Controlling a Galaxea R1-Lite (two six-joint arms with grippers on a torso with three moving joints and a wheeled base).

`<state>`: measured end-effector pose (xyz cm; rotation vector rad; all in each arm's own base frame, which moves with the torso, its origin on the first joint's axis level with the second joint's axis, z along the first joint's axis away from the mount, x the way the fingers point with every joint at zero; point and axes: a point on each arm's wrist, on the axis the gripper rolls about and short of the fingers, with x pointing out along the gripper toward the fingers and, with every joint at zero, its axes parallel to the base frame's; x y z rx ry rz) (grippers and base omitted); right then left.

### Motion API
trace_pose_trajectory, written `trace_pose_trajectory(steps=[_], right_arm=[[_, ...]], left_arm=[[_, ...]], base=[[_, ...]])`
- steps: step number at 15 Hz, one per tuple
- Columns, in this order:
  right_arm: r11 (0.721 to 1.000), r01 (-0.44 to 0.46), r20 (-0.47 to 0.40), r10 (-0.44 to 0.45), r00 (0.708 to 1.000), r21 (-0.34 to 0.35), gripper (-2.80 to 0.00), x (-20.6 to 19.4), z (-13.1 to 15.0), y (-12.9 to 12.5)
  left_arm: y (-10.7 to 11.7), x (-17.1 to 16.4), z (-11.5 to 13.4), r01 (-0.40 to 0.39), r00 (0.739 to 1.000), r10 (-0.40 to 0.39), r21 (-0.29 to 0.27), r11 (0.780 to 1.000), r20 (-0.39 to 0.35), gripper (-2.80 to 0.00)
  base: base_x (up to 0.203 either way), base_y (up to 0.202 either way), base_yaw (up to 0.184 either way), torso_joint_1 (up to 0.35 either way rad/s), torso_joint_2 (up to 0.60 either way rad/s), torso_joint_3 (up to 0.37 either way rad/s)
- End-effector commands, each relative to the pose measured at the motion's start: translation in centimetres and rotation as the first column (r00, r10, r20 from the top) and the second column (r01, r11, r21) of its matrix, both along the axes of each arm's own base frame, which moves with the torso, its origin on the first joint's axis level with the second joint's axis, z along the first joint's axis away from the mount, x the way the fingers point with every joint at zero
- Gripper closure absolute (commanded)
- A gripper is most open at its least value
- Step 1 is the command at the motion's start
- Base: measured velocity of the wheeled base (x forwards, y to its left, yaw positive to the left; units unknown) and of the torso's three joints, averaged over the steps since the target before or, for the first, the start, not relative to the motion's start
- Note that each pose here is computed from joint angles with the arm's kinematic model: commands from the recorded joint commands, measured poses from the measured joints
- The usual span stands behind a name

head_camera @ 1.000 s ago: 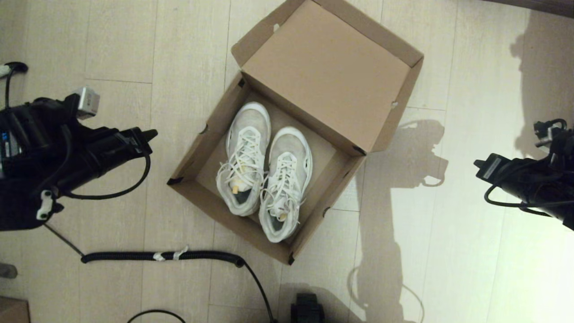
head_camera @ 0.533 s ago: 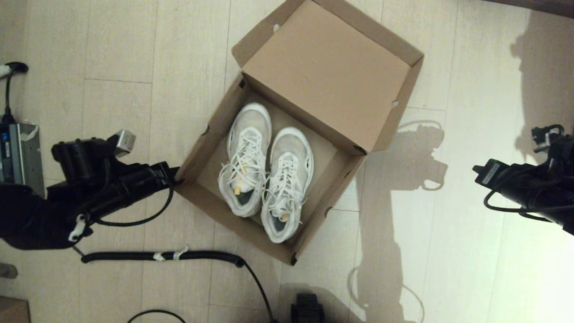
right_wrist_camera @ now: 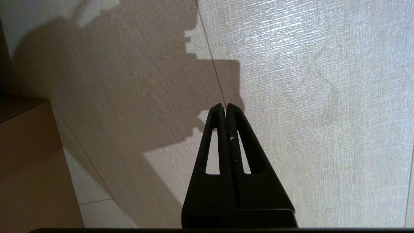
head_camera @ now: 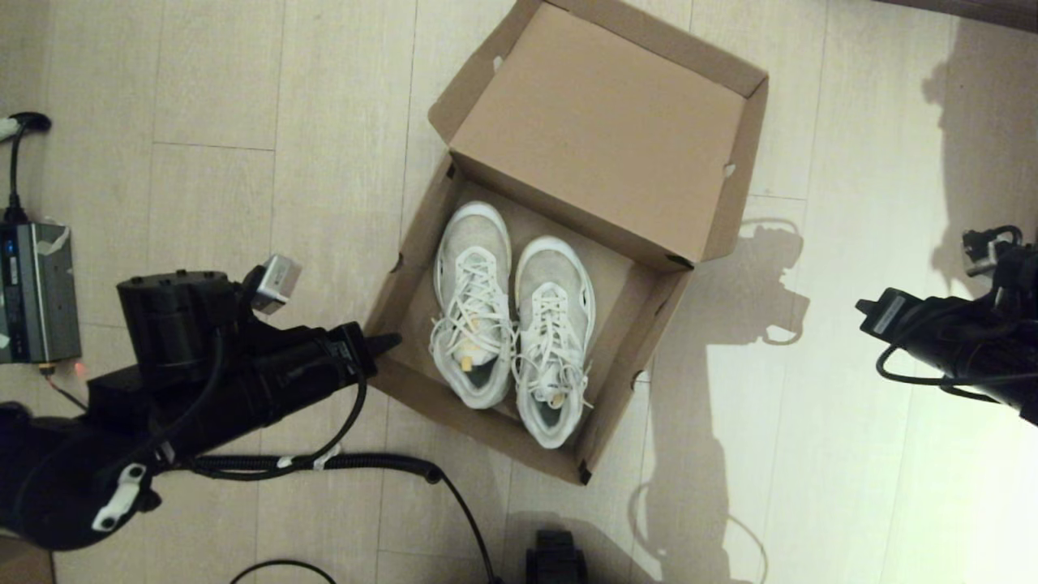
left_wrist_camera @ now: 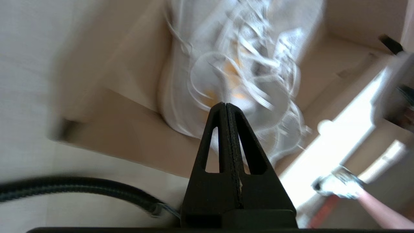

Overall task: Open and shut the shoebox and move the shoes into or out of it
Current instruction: Close the shoe box

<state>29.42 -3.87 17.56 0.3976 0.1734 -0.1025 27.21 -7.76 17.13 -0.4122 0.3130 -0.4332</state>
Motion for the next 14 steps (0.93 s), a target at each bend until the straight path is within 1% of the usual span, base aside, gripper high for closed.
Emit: trace_pose_trajectory(steps=[1,2,3,4,5,7,9,10,11,13,14], right_arm=[[1.000,-0.001,0.006,0.001,1.000,0.002,0.00,0.0,0.1,0.0],[1.000,-0.001,0.004,0.001,1.000,0.004,0.00,0.0,0.0,0.0],[1.000,0.001,0.002,-0.001,1.000,0.004,0.00,0.0,0.0,0.0],[1.000,-0.001,-0.004,0.001,1.000,0.005,0.00,-0.1,-0.2,0.0],[1.000,-0.002,-0.008,0.002,1.000,0.005,0.00,-0.2,-0.3,0.1],[1.000,-0.002,-0.014,0.002,1.000,0.006,0.00,-0.1,-0.5,0.1],[1.000,-0.003,-0.022,0.003,1.000,0.006,0.00,-0.2,-0.7,0.0],[1.000,-0.003,-0.023,0.003,1.000,0.006,0.00,-0.2,-0.7,0.0],[1.000,-0.003,-0.023,0.003,1.000,0.007,0.00,-0.2,-0.7,0.0],[1.000,-0.001,-0.025,0.001,1.000,0.008,0.00,-0.2,-0.8,0.0],[1.000,-0.002,-0.021,0.002,1.000,0.007,0.00,-0.3,-0.8,0.0]], left_arm=[[1.4,-0.1,0.4,-0.047,0.999,0.046,0.018,0.999,0.028,0.00],[2.8,0.3,0.3,-0.089,0.995,0.087,0.057,0.994,0.049,0.00],[4.1,0.9,0.2,-0.124,0.990,0.117,0.109,0.986,0.076,0.00],[5.2,1.8,-0.4,-0.140,0.988,0.128,0.160,0.977,0.081,0.00],[5.8,2.7,-1.3,-0.138,0.989,0.126,0.191,0.972,0.073,0.00],[6.1,4.5,-3.3,-0.128,0.991,0.120,0.212,0.969,0.053,0.00],[5.8,6.1,-5.5,-0.122,0.992,0.110,0.216,0.969,0.070,0.00],[5.0,6.2,-6.7,-0.093,0.995,0.083,0.220,0.971,0.053,0.00],[3.6,5.6,-7.6,-0.045,0.999,0.040,0.221,0.974,0.024,0.00],[0.0,4.0,-8.2,0.063,0.998,-0.062,0.198,0.978,-0.011,0.00],[-1.8,3.2,-8.1,0.105,0.994,-0.105,0.174,0.979,-0.006,0.00]], base=[[0.000,0.000,0.000,0.000,0.00,0.000],[0.000,0.000,0.000,0.000,0.00,0.000],[0.000,0.000,0.000,0.000,0.00,0.000],[0.000,0.000,0.000,0.000,0.00,0.000],[0.000,0.000,0.000,0.000,0.00,0.000],[0.000,0.000,0.000,0.000,0.00,0.000],[0.000,0.000,0.000,0.000,0.00,0.000],[0.000,0.000,0.000,0.000,0.00,0.000],[0.000,0.000,0.000,0.000,0.00,0.000],[0.000,0.000,0.000,0.000,0.00,0.000],[0.000,0.000,0.000,0.000,0.00,0.000]])
